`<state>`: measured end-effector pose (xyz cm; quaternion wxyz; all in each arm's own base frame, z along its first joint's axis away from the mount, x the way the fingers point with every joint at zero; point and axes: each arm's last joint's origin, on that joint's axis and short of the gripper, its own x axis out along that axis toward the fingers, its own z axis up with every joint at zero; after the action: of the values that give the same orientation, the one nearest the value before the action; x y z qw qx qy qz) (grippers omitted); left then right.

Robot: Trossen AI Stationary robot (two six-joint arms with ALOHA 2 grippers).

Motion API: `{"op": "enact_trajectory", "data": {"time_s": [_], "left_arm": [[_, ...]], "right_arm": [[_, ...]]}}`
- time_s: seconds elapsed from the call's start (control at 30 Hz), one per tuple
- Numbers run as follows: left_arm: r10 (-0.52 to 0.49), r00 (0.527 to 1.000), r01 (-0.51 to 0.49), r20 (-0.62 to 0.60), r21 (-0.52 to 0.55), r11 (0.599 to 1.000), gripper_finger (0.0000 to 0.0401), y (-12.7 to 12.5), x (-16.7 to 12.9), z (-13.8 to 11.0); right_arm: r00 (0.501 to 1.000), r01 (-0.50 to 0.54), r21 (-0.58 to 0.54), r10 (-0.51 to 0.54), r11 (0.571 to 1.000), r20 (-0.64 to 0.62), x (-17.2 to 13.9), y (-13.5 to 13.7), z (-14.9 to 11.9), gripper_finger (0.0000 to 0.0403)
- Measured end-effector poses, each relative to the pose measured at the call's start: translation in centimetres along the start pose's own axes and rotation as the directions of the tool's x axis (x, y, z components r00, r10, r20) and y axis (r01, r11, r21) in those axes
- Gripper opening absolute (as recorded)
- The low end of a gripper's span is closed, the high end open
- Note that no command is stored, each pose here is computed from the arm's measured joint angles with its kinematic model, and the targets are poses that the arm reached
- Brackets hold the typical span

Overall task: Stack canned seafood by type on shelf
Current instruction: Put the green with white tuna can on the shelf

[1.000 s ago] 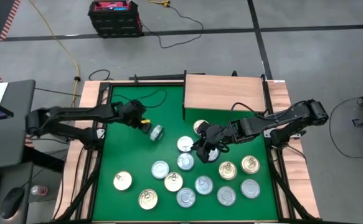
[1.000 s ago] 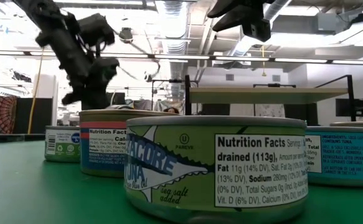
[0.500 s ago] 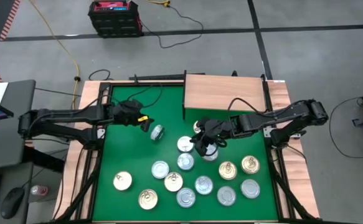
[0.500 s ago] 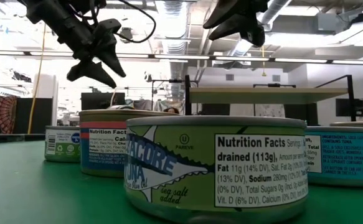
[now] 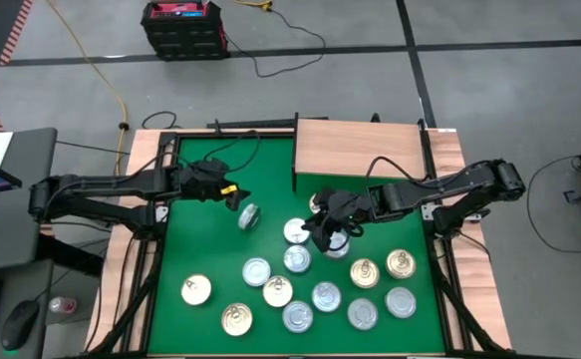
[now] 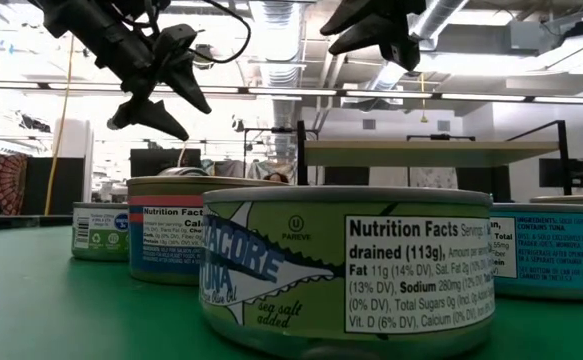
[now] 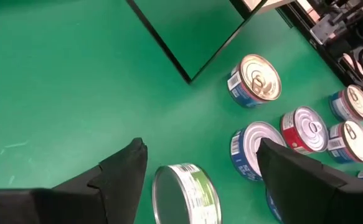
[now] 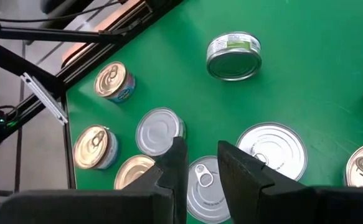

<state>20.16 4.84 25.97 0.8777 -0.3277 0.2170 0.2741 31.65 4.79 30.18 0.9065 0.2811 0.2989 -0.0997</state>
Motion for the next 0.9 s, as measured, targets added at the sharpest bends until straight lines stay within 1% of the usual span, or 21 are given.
{"op": "enact_trajectory", "data": {"time_s": [0.13,0.33,0.43,0.5,0.6,0.63,0.7,0.9], "left_arm": [[-0.002,1.0,0.002,0.003,0.02,1.0,0.0293,-1.1,-0.5,-0.1],[0.073,0.997,-0.077,0.03,0.16,0.984,0.0293,-4.7,-1.3,-0.4],[0.112,0.993,-0.104,-0.034,0.182,0.978,0.0293,-5.9,-0.8,-0.7],[0.163,0.983,-0.144,-0.089,0.185,0.972,0.0293,-6.2,0.0,-1.2],[0.283,0.945,-0.245,-0.165,0.216,0.945,0.0293,-5.7,1.6,-2.6],[0.306,0.935,-0.266,-0.181,0.215,0.94,0.0293,-5.6,2.0,-2.9],[0.313,0.926,-0.269,-0.209,0.215,0.939,0.0293,-5.6,2.9,-3.3],[0.284,0.931,-0.243,-0.228,0.194,0.95,0.0293,-6.0,4.8,-3.7]], "right_arm": [[1.0,0.006,0.002,-0.006,1.0,-0.015,0.0,-0.1,-0.1,0.0113],[1.0,0.026,0.001,-0.026,1.0,-0.013,0.0,-0.2,-0.1,0.0113],[0.999,0.035,0.004,-0.035,0.999,-0.008,0.0,-0.4,0.0,0.0113],[0.999,0.039,0.005,-0.038,0.999,-0.006,0.0,-0.5,0.1,0.0113],[0.999,0.042,0.003,-0.042,0.999,-0.004,0.1,-0.6,0.1,0.0116],[0.999,0.043,0.002,-0.043,0.999,-0.003,0.1,-0.6,0.2,0.0118],[0.999,0.045,0.0,-0.045,0.999,-0.003,0.1,-0.6,0.1,0.0125],[0.999,0.046,0.002,-0.046,0.999,-0.006,0.1,-0.6,0.1,0.0152]]}}
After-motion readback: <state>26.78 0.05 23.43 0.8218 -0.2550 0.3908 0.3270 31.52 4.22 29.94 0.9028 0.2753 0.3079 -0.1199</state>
